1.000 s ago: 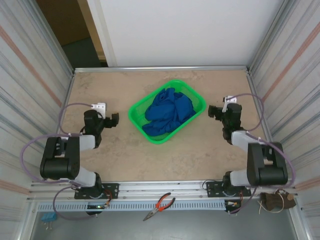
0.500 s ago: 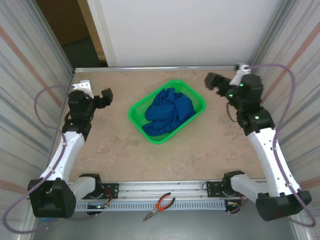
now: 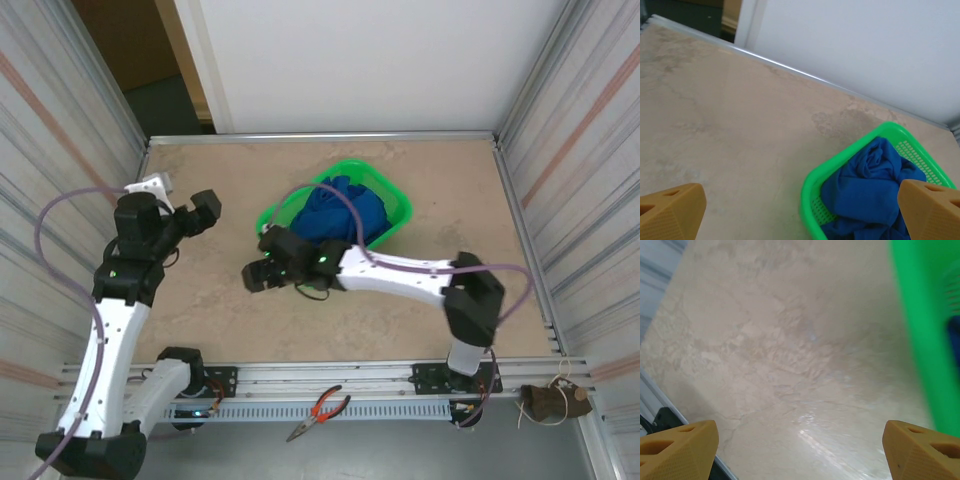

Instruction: Fold the inside-out t-shirt

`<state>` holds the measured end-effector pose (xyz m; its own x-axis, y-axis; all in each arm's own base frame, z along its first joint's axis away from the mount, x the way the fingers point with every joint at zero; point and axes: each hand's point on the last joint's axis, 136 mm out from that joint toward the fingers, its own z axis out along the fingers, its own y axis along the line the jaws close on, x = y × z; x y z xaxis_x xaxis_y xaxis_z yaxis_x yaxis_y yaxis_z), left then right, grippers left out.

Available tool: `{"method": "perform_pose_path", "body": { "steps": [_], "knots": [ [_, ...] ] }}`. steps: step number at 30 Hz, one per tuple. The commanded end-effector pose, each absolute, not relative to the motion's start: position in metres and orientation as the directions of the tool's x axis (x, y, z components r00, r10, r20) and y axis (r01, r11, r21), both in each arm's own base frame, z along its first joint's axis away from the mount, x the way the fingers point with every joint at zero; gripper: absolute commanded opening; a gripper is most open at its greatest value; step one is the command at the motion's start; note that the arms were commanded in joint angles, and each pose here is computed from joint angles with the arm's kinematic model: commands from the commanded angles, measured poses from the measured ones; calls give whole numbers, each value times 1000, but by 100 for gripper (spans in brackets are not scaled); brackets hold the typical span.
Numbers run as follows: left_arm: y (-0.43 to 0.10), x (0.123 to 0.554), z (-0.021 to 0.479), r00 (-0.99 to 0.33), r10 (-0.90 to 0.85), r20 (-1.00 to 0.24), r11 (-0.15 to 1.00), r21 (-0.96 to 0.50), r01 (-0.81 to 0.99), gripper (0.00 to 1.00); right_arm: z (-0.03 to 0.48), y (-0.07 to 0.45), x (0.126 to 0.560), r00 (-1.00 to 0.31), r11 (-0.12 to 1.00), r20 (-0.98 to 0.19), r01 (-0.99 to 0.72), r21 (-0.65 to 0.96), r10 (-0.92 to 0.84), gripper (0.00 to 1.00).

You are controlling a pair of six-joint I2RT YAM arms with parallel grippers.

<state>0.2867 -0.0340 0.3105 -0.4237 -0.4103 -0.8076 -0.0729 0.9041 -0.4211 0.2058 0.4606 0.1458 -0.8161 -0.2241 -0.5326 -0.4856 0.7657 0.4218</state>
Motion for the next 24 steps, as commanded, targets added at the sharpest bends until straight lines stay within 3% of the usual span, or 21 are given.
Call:
{"method": "perform_pose_path", "body": {
  "steps": [1, 7, 16, 20, 24],
  "knots": [
    [-28, 276, 307, -432, -470, -770, 877, -461, -132, 99, 152, 488, 209, -846, 741, -510, -441, 506, -155, 82],
    [-43, 280, 295, -490, -455, -743, 873, -481, -80, 99, 120, 436, 247, -857, 860, -515, -275, 431, -16, 81],
    [-70, 293, 273, -599, -403, -692, 861, -509, 9, 99, 121, 261, 296, -784, 967, -586, 66, 247, 204, 83],
    [-75, 294, 269, -605, -393, -693, 860, -509, 25, 99, 144, 189, 299, -727, 938, -602, 184, 292, 330, 84],
    [-79, 295, 262, -614, -385, -689, 859, -511, 34, 99, 197, 184, 301, -683, 931, -654, 106, 349, 324, 84]
  ]
}}
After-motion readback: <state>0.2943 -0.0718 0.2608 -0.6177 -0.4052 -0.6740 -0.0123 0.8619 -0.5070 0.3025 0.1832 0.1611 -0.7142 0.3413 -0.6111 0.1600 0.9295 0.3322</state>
